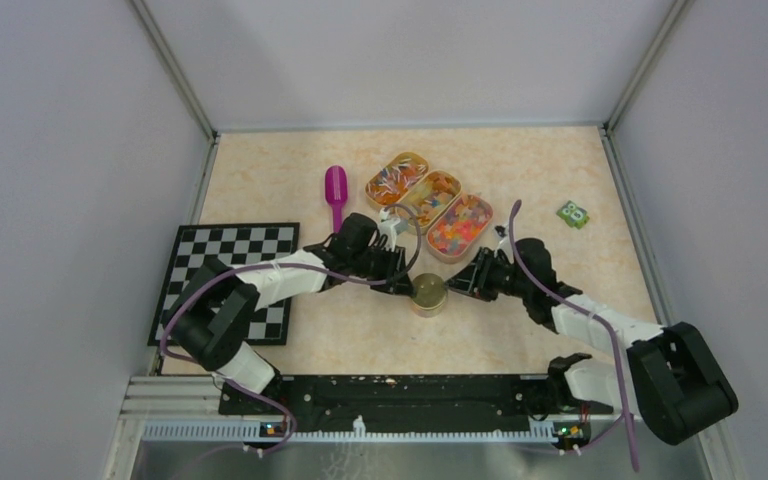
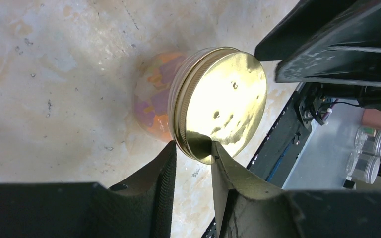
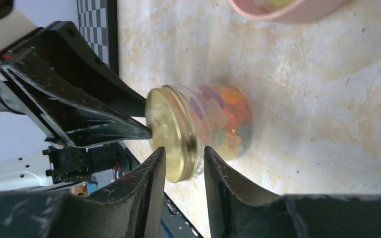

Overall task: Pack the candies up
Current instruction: Close the bottle lid on the packing bottle, then reset both arms

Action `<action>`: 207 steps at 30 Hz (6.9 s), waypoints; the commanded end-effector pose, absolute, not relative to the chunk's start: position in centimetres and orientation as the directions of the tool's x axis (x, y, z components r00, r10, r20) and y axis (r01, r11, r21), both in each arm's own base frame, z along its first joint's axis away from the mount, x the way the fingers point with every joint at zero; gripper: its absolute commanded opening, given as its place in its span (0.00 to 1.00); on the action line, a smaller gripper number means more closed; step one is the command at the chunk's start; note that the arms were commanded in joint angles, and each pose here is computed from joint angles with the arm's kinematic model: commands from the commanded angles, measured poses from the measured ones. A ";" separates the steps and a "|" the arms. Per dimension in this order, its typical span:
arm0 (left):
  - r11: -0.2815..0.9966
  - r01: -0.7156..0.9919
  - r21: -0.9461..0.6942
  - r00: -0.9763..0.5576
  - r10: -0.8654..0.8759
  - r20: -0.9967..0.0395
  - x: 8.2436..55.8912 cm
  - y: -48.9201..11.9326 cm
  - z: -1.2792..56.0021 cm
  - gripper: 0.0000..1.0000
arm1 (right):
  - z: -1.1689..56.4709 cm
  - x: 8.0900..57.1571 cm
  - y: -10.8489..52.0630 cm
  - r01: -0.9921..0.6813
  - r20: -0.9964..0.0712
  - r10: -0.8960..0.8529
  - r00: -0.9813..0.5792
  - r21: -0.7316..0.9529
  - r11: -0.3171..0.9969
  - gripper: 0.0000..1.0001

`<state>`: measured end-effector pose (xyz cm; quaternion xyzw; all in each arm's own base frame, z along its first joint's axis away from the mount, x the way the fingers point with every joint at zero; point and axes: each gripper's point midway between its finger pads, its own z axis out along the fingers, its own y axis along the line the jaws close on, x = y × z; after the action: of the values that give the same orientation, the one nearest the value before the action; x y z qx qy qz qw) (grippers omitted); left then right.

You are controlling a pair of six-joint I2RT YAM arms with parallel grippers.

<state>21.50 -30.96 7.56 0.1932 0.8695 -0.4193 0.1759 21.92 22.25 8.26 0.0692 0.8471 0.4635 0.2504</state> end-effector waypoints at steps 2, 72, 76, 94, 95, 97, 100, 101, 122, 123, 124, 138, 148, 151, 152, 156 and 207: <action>0.602 0.512 -0.613 -0.854 0.276 -0.442 21.2 -30.4 5.6 0.36 | 11.2 23.6 21.7 -0.178 -0.446 0.304 -0.842 0.761 0.624 0.36; 0.591 0.505 -0.629 -0.849 0.208 -0.486 24.0 -31.7 8.5 0.54 | 14.4 23.1 24.5 -0.304 -0.443 0.257 -0.859 0.845 0.440 0.00; 0.610 0.484 -0.628 -0.862 0.208 -0.463 23.7 -31.3 7.5 0.51 | 12.3 22.5 25.2 -0.268 -0.392 0.256 -0.884 0.871 0.411 0.00; 0.695 0.421 -0.582 -0.896 0.222 -0.384 22.0 -28.9 2.6 0.40 | 3.1 20.5 22.4 -0.106 -0.307 0.264 -0.914 0.811 0.575 0.00; 0.692 0.422 -0.585 -0.896 0.220 -0.386 21.9 -28.9 2.7 0.41 | 3.1 20.4 22.3 -0.106 -0.307 0.265 -0.914 0.811 0.576 0.00; 0.681 0.426 -0.596 -0.895 0.221 -0.387 21.7 -29.0 3.0 0.43 | 3.2 20.3 22.4 -0.109 -0.307 0.264 -0.914 0.815 0.570 0.00; 0.674 0.423 -0.606 -0.899 0.228 -0.374 21.1 -28.9 2.6 0.43 | 3.2 20.3 22.3 -0.109 -0.310 0.268 -0.912 0.814 0.571 0.00; 0.681 0.416 -0.603 -0.902 0.228 -0.366 21.0 -28.7 2.2 0.42 | 2.9 20.2 22.1 -0.102 -0.308 0.272 -0.911 0.810 0.577 0.00; 0.607 0.376 -0.700 -0.924 0.183 -0.337 19.2 -29.4 3.2 0.43 | 7.2 20.1 24.4 -0.257 -0.367 0.240 -0.899 0.884 0.391 0.00; 0.606 0.375 -0.701 -0.924 0.184 -0.335 19.2 -29.4 3.1 0.43 | 8.5 20.3 24.7 -0.281 -0.383 0.237 -0.893 0.885 0.371 0.00; 0.601 0.378 -0.704 -0.923 0.186 -0.337 19.2 -29.5 3.3 0.43 | 9.7 20.5 24.9 -0.306 -0.399 0.233 -0.887 0.885 0.350 0.00; 0.622 0.376 -0.687 -0.924 0.192 -0.331 19.8 -29.6 2.9 0.44 | 8.7 18.5 24.8 -0.261 -0.332 0.197 -0.923 0.913 0.313 0.00; 0.687 0.342 -0.641 -0.938 0.211 -0.274 19.4 -28.4 1.0 0.35 | 4.7 18.6 24.4 -0.150 -0.247 0.254 -0.935 0.926 0.346 0.00; 0.658 0.363 -0.660 -0.930 0.207 -0.305 19.7 -29.0 2.4 0.44 | 6.9 19.3 24.8 -0.196 -0.277 0.257 -0.926 0.933 0.303 0.00; 0.648 0.373 -0.664 -0.925 0.202 -0.321 20.0 -29.3 3.1 0.48 | 7.8 19.6 25.0 -0.207 -0.288 0.262 -0.921 0.932 0.296 0.00; 0.580 0.440 -0.686 -0.890 0.179 -0.419 21.5 -30.9 7.6 0.61 | 10.9 20.9 25.1 -0.276 -0.368 0.259 -0.893 0.903 0.330 0.01; 0.794 0.519 -0.318 -0.246 -0.218 -0.944 21.7 -17.2 34.5 0.99 | 30.1 19.6 9.8 -0.203 -0.867 0.337 -0.368 0.428 0.880 0.87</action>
<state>21.80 -17.77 34.85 0.1253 0.7278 -0.3024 0.6026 19.68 10.16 29.30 0.0253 0.8036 0.2364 0.5456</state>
